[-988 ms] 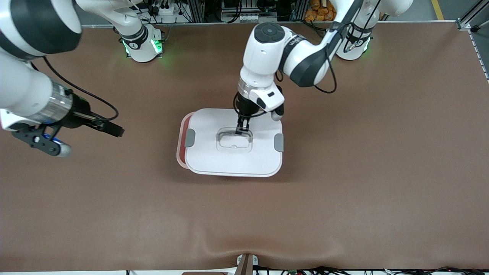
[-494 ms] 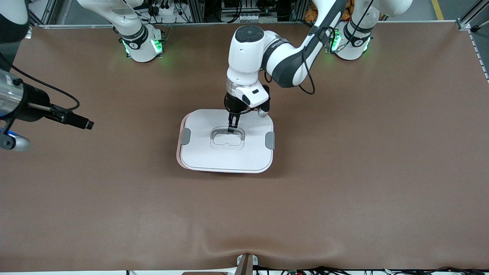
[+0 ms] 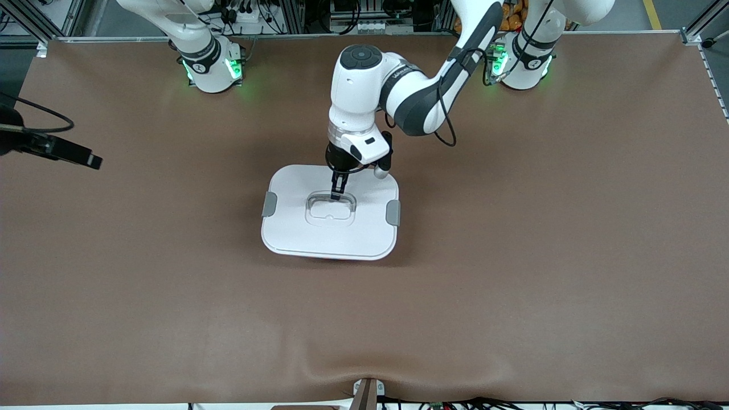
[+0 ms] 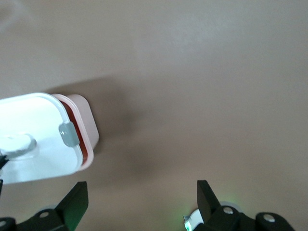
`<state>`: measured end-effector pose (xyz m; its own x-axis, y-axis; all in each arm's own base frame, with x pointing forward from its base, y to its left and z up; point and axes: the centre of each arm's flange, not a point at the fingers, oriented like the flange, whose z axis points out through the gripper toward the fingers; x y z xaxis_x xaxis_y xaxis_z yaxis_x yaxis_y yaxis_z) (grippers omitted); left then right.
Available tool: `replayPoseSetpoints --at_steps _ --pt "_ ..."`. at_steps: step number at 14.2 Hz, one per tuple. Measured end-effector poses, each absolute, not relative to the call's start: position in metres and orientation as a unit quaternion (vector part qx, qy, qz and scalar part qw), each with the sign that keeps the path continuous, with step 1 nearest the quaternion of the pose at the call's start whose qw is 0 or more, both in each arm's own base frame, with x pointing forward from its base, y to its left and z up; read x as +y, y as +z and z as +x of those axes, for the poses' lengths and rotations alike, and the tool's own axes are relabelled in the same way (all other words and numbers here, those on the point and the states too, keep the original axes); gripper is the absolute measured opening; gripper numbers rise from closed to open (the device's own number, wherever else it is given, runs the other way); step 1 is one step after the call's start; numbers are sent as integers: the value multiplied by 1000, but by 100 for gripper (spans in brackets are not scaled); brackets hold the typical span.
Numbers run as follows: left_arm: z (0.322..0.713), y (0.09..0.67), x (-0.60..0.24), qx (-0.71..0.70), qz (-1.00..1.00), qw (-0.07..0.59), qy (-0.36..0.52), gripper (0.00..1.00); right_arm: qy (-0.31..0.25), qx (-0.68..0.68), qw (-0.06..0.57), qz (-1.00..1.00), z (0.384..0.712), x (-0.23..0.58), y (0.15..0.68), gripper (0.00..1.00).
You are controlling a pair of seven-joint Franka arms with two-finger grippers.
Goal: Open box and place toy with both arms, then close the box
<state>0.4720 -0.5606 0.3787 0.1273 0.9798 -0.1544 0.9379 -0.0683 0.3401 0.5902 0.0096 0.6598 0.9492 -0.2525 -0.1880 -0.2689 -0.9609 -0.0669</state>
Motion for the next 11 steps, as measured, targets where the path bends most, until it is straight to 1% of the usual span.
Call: replayPoseSetpoints --at_steps 6,11 --pt "472 365 -562 658 731 173 58 7 74 134 41 -987 558 4 688 100" --pt "467 360 -566 655 734 169 58 7 62 98 30 -993 538 -6 671 100"
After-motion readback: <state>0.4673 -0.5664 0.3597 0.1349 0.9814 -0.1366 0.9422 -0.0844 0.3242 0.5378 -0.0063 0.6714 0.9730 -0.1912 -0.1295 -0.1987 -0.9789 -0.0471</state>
